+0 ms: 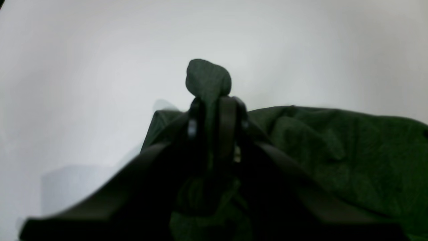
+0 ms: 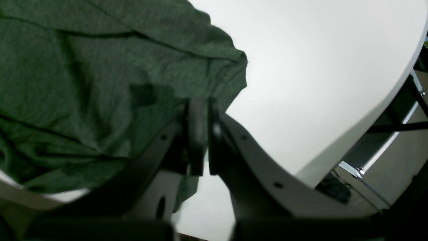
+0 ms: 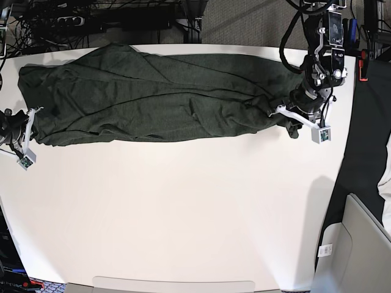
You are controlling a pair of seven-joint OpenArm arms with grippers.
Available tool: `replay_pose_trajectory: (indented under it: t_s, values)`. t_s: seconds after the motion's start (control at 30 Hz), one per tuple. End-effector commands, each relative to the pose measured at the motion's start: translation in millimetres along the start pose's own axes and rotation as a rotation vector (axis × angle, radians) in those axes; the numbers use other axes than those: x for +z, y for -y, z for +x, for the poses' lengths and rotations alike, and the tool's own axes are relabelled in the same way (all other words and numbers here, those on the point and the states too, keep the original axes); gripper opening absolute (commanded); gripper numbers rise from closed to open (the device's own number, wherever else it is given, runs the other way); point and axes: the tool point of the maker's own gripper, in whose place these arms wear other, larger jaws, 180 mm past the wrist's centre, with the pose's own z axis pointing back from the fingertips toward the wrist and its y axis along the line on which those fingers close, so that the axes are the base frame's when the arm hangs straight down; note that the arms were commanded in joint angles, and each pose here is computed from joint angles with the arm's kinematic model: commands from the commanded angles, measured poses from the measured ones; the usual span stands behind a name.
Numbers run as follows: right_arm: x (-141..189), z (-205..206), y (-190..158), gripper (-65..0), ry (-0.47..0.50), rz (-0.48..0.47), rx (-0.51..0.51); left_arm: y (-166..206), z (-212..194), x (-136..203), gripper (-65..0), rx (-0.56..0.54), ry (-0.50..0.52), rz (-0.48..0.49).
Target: Fold the T-shirt properly
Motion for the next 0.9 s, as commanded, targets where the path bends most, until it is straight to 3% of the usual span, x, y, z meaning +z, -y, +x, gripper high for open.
replay_pose_trajectory:
  t_s: [0.0,0.13,0.3,0.4,0.6,0.87]
  values:
    - [6.8,9.4,8.9,-64.4,0.026,-0.032,0.005,2.8,20.5,4.8,-57.5,-0.016,0.066,-0.008]
    - [-4.1,16.8,9.1,-63.8,0.014,-0.104,0.035,3.0,20.1,5.0,-56.6,-0.016,0.063,-0.009]
    - [-8.2,26.4,18.6,-48.6,-0.019,-0.203,0.051,4.1,-8.2,5.2,-44.0,-0.018,-0.107,-0.011]
    - [-7.9,34.7,20.0,-42.5,-0.009,-0.22,0.051,6.5,-6.1,4.6,-38.4,-0.021,-0.133,-0.016]
    - [-11.5,42.3,13.4,-42.3,0.011,-0.206,0.044,1.2,-4.4,5.4,-35.9,-0.024,-0.133,-0.001]
    - [-5.8,47.9,-1.0,-42.2,0.036,-0.21,0.093,-40.6,19.5,14.7,-32.5,0.037,-0.068,0.094]
